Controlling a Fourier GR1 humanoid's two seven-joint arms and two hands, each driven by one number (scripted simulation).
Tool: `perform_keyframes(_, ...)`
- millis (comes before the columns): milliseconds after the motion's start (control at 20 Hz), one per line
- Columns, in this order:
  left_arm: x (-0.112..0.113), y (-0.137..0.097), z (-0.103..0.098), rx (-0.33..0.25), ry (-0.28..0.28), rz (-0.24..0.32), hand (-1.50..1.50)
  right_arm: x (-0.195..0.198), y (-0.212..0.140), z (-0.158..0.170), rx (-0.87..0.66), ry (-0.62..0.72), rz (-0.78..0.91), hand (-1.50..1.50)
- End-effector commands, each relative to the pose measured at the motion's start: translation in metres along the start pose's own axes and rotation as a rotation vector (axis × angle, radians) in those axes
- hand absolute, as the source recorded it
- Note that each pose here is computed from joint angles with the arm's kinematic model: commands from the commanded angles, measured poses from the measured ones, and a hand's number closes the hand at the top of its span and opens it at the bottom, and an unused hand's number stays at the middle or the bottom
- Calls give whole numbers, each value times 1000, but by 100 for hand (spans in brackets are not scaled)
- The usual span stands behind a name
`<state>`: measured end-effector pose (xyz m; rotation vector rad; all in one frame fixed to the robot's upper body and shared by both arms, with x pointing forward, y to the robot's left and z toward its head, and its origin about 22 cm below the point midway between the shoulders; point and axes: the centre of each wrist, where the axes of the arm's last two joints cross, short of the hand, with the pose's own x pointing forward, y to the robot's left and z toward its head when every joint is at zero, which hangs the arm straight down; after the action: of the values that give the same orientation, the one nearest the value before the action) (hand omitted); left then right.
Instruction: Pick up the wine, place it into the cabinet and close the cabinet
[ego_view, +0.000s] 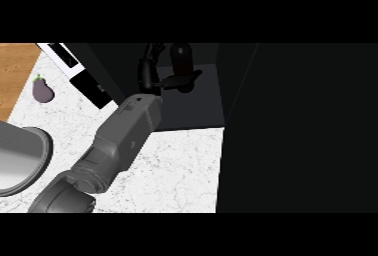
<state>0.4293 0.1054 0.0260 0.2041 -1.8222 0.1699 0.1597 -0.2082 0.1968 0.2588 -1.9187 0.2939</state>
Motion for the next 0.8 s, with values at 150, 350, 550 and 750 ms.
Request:
perform_keyframes(150, -26, 19, 16, -10, 7, -92, -150, 9, 8, 5, -3, -20, -36, -150)
perform_keyframes(350, -17, 20, 6, 46, 9, -110, -150, 12, 6, 10, 28, -27, -19, -150)
perform_keyframes(550, -23, 47, 1, 55, -28, -41, -150, 6, 3, 0, 11, -24, -2, -150)
perform_keyframes(750, -19, 33, 2, 38, 0, -24, -150, 10, -3, 1, 20, -30, -3, -150)
